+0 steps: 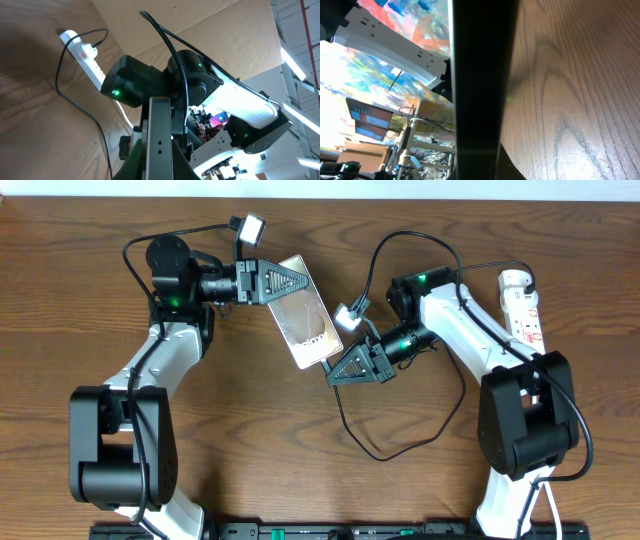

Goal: Plug charger to phone and switch on socket

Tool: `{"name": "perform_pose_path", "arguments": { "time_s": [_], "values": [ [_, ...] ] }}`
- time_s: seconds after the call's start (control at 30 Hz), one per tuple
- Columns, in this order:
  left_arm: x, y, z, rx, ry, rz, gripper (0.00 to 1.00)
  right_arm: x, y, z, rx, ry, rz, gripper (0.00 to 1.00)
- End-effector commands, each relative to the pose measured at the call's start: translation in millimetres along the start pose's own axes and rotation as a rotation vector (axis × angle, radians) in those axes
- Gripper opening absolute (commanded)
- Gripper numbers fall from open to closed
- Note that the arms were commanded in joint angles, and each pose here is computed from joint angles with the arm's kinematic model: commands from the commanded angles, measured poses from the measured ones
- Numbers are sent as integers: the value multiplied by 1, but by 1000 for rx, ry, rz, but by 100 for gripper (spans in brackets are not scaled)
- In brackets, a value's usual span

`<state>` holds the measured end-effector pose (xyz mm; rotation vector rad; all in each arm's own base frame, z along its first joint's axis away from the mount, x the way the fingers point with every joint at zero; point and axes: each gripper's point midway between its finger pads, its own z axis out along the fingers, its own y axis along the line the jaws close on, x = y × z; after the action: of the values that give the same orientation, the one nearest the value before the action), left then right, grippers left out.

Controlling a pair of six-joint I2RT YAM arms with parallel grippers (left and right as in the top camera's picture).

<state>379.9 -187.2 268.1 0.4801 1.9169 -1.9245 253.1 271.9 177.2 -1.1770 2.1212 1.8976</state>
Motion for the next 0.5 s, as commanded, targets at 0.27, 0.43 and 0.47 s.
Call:
{"name": "perform_pose_path", "arguments": {
  "time_s": [0.27,0.43,0.47],
  "values": [
    [-9,-9,-8,-7,-13,59,7,-3,2,1,-8,-3,-1,1],
    [-10,-8,-8,-8,-19,58,7,-4,3,2,-14,-9,-2,1],
    [-10,-8,-8,-8,-19,58,7,-4,4,2,-17,-11,-2,1]
  ]
}}
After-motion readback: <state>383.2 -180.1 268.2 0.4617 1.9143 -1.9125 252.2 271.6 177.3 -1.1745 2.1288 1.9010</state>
